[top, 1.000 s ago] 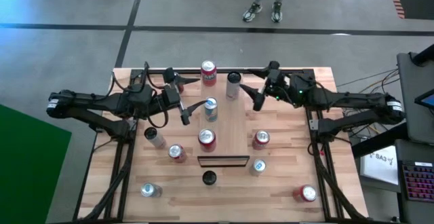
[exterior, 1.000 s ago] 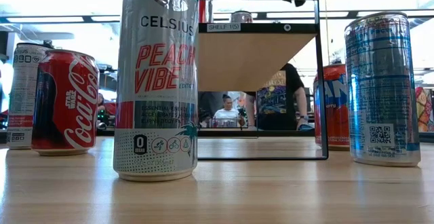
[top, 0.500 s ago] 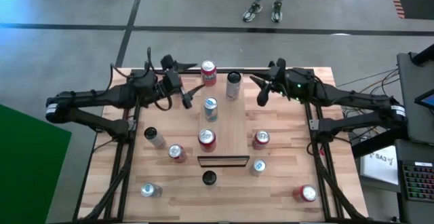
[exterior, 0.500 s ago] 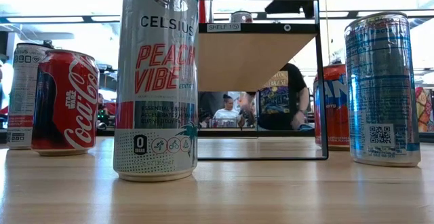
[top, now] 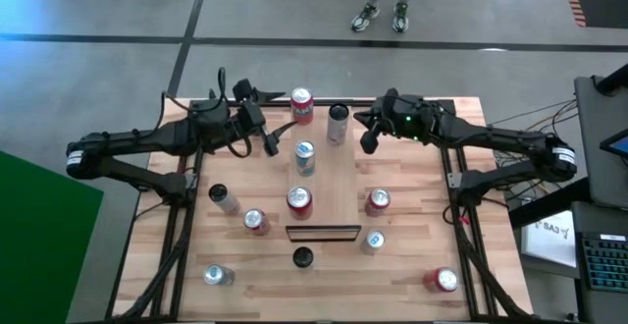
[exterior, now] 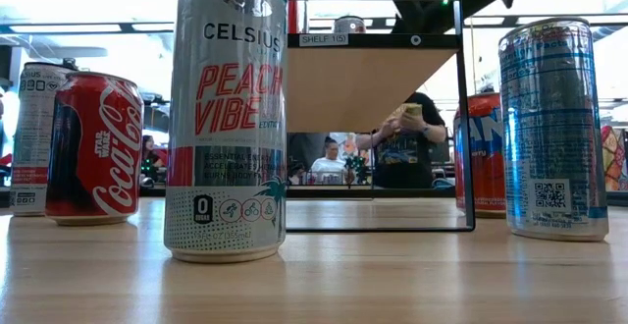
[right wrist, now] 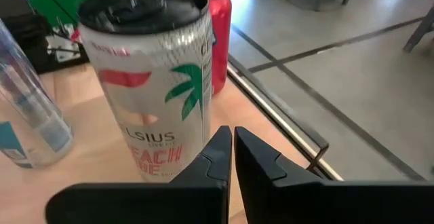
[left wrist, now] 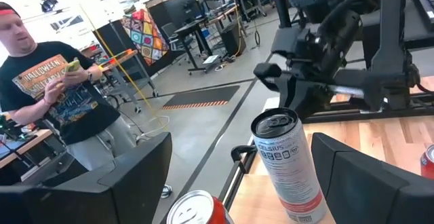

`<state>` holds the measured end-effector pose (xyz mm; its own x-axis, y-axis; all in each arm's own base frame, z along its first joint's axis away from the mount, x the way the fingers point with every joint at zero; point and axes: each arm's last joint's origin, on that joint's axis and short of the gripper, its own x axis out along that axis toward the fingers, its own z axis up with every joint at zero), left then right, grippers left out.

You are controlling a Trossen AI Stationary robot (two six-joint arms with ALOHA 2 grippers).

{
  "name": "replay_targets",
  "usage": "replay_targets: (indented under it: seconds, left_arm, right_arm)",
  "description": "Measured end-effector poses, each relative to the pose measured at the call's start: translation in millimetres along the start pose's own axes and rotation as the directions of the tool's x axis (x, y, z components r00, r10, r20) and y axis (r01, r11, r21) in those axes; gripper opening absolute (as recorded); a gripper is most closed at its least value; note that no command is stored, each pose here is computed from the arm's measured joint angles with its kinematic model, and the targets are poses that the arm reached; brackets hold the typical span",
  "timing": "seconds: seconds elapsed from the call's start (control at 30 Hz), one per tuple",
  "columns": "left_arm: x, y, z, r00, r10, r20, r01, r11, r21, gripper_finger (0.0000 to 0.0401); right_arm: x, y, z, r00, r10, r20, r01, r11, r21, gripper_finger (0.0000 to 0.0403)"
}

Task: Place canned beverage on shelf
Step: Put the white and pink soda can on the top right shelf

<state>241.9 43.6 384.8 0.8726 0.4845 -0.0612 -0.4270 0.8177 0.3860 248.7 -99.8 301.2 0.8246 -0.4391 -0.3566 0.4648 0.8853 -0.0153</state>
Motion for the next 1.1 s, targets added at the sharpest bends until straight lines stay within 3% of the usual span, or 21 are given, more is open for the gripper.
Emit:
replay_targets:
  seconds: [0.4,1.1]
  left_arm:
    - [0,0,0,1.0,0.004,0.002,-0.004,1.0,-0.008,0.0322]
    - [0,0,0,1.0,0.005,0.002,-0.005,1.0,-0.014,0.0322]
  right_arm:
    - [17,2,-5,1.0,0.016,-0.009,-0.016,1.0,-0.013,0.0009]
    - [17,12,-6,0.995,0.095,-0.009,-0.095,0.995,-0.038,0.0009]
